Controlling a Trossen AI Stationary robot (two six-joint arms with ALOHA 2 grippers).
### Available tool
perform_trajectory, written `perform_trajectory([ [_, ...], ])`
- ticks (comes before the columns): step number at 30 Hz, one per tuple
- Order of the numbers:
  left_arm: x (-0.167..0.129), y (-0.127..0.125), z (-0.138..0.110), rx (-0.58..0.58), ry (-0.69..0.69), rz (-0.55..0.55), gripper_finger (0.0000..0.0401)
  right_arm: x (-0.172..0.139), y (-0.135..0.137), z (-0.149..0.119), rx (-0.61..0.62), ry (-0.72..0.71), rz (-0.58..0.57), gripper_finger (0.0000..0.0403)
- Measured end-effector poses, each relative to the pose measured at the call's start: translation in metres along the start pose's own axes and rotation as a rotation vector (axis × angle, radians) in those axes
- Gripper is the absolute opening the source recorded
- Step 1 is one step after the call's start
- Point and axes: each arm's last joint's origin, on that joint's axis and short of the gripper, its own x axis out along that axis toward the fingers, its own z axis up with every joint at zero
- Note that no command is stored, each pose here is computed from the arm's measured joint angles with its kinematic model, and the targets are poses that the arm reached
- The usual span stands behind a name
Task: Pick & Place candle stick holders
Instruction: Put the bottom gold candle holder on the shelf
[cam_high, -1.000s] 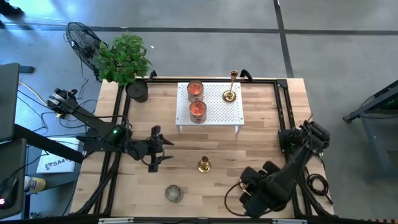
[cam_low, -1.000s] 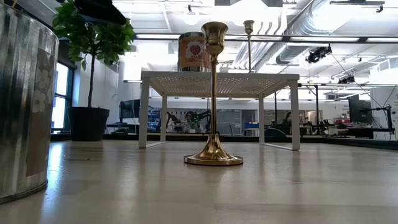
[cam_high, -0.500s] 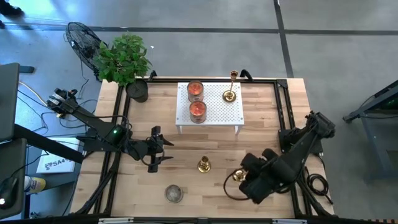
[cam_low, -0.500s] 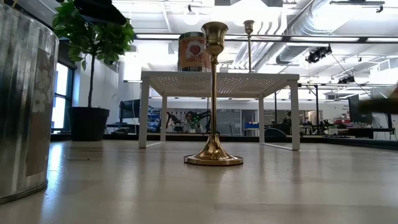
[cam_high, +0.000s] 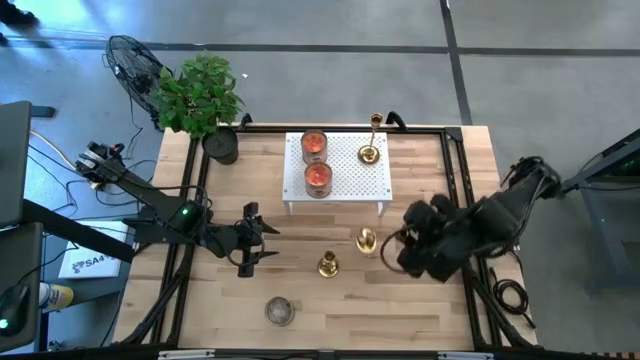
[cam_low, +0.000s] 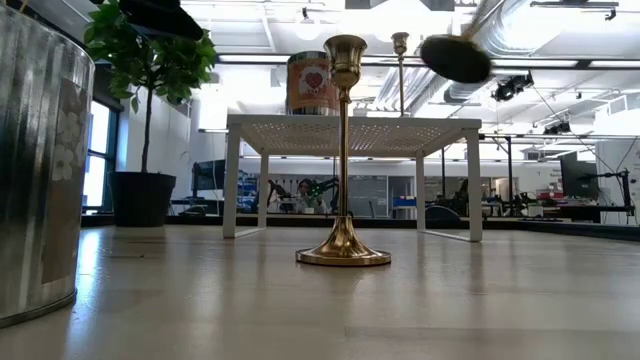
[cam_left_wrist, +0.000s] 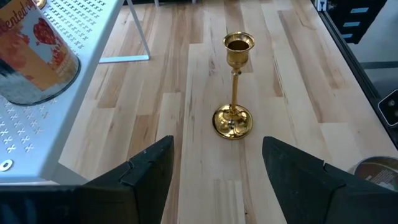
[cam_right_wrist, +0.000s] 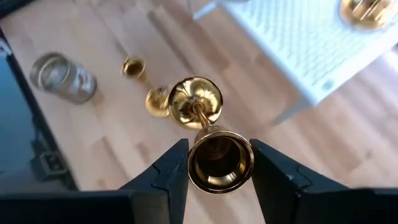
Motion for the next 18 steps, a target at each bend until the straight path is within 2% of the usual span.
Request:
perform_trajectory([
  [7, 0.000, 0.000, 0.000, 0.000, 0.000, 0.000, 0.0239, -0.007, -0.035, 0.032, -0.067, -0.074, -0.014, 0.0136],
  [18, 0.000, 0.000, 0.000, 0.000, 0.000, 0.000, 0.0239, -0.002, -0.093, 0.092, -0.046, -0.108, 0.115, 0.0136],
])
